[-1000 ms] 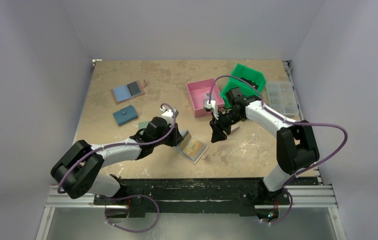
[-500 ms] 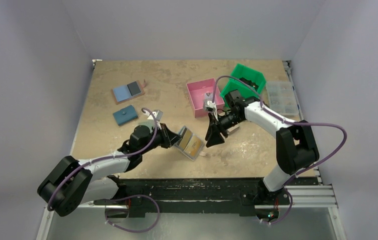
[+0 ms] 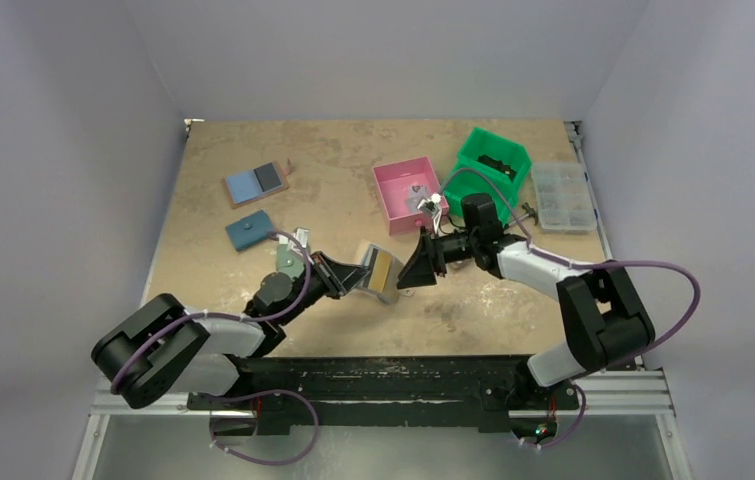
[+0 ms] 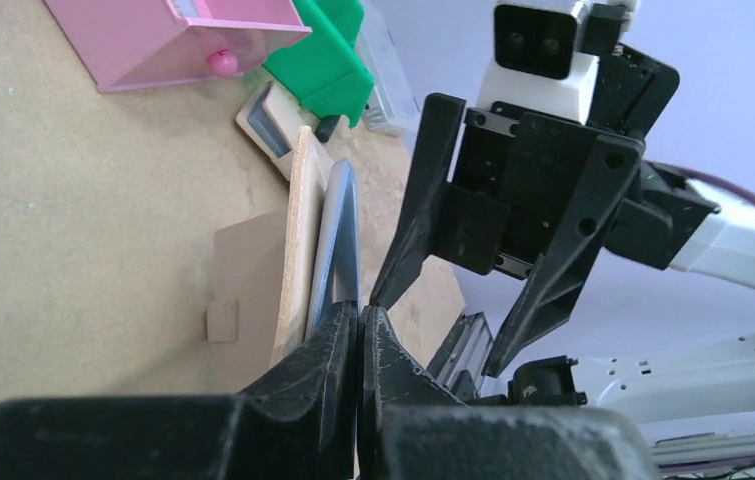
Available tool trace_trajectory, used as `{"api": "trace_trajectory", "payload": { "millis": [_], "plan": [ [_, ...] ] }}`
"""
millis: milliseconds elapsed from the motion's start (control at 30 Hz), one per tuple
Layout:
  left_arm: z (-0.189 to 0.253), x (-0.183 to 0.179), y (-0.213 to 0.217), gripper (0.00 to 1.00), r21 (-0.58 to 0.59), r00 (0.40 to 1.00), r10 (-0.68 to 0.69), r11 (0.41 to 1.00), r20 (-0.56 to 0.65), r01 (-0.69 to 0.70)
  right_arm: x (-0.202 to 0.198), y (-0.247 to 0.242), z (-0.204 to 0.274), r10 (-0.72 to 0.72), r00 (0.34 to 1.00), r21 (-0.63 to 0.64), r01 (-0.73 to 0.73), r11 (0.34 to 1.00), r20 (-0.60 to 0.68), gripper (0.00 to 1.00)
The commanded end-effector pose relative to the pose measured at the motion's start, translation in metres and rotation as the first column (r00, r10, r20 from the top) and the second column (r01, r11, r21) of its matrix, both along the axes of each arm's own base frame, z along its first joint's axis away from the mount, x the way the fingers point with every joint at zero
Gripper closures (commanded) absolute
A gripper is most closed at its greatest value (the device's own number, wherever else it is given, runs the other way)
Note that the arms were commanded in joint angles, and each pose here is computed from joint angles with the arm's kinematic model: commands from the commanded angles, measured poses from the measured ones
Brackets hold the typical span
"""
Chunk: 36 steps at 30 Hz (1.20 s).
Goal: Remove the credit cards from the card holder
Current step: Remove the credit card from the card holder.
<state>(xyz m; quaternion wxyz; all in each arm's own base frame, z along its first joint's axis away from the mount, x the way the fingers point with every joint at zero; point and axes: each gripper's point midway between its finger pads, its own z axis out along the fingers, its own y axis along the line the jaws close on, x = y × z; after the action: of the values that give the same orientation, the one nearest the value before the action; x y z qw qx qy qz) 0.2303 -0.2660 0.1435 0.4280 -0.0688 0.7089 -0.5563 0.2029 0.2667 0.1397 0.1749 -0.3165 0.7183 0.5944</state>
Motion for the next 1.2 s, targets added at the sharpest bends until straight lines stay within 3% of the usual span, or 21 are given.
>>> {"api": "trace_trajectory", "payload": {
  "millis": [0,200,533,700,867,1167],
  "plan": [
    [0.056,0.008,-0.002,1.00,-0.212,0.992,0.076,0.976,0.105,-0.052,0.014,0.013,0.024,-0.062,0.993,0.097,0.072,0.993,-0.101,0.34],
    [0.065,0.004,-0.001,1.00,-0.313,0.990,0.097,0.948,0.106,-0.060,0.015,0.015,0.027,-0.074,0.983,0.142,0.099,0.985,-0.167,0.41],
    [0.069,0.002,-0.007,1.00,-0.366,0.991,0.078,0.930,0.105,-0.035,0.016,0.016,0.027,-0.071,0.969,0.182,0.117,0.976,-0.238,0.48],
    [0.064,0.004,-0.002,1.00,-0.353,0.990,0.105,0.933,0.095,-0.065,0.022,0.013,0.032,-0.101,0.973,0.179,0.139,0.974,-0.205,0.47],
    [0.067,0.004,0.000,1.00,-0.356,0.988,0.114,0.932,0.101,-0.070,0.040,0.005,-0.006,-0.193,0.964,0.009,0.198,0.980,-0.185,0.43],
    [0.078,0.001,-0.011,1.00,-0.373,0.989,0.073,0.928,0.126,-0.021,0.037,0.009,-0.007,-0.167,0.953,0.051,0.186,0.981,-0.254,0.43]
  ]
}}
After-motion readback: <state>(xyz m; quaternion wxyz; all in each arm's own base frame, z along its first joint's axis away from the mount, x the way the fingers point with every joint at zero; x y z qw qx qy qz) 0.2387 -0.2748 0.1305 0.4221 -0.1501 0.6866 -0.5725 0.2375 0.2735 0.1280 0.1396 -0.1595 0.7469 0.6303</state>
